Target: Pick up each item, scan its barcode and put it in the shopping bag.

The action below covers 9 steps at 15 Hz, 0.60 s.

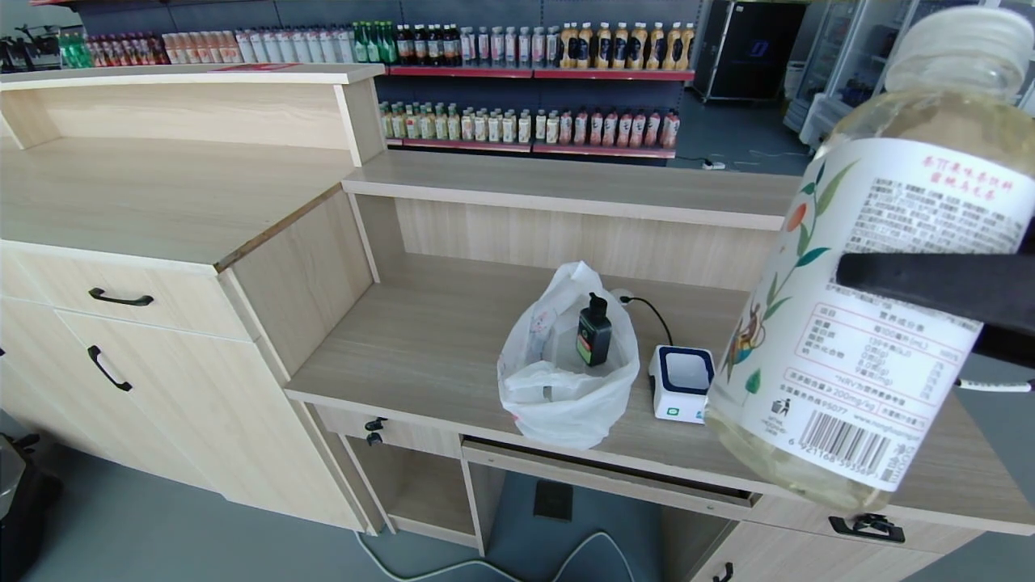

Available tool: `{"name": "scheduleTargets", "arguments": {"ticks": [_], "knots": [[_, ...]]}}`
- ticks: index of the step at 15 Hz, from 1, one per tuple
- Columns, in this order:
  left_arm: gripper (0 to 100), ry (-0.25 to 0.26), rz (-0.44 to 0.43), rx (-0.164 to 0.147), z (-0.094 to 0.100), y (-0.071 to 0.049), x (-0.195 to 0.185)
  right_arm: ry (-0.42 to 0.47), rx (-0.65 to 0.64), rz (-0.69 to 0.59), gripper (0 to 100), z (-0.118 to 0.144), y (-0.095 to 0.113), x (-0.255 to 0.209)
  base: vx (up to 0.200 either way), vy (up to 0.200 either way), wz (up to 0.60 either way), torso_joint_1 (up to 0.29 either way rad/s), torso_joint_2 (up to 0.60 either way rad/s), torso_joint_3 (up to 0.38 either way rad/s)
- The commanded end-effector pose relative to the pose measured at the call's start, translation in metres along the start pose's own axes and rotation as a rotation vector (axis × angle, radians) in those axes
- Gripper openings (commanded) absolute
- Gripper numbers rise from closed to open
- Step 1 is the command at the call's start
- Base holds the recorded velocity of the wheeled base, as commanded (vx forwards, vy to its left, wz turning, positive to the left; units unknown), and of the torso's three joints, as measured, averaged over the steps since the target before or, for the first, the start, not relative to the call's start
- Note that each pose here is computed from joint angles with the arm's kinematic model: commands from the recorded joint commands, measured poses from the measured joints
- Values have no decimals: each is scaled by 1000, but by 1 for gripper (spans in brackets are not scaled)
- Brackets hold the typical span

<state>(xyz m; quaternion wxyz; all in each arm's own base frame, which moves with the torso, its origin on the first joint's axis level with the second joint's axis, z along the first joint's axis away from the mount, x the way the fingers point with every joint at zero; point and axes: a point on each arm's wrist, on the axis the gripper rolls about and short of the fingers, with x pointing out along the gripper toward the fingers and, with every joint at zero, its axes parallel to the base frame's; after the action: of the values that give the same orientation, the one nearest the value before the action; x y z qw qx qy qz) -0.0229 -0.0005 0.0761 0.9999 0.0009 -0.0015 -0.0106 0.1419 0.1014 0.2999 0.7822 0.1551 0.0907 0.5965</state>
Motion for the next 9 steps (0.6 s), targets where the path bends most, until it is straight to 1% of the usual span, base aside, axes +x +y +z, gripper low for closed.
{"name": "scheduleTargets", "arguments": {"ticks": [1,4,7,8,9], "knots": [[100,0,0,0,0,0,0,0,-1,-1,0,0,0,0,0,0,0,0,0,0],[100,0,0,0,0,0,0,-8,-6,-9,0,1,0,-2,0,0,0,0,0,0],[100,0,1,0,0,0,0,-24,-23,-56,0,2,-6,-8,0,0,0,0,0,0],[100,0,0,0,0,0,0,-30,-46,-100,0,3,-13,-10,0,0,0,0,0,0],[100,0,0,0,0,0,0,-25,-108,-202,0,1,-32,-10,0,0,0,0,0,0]]}}
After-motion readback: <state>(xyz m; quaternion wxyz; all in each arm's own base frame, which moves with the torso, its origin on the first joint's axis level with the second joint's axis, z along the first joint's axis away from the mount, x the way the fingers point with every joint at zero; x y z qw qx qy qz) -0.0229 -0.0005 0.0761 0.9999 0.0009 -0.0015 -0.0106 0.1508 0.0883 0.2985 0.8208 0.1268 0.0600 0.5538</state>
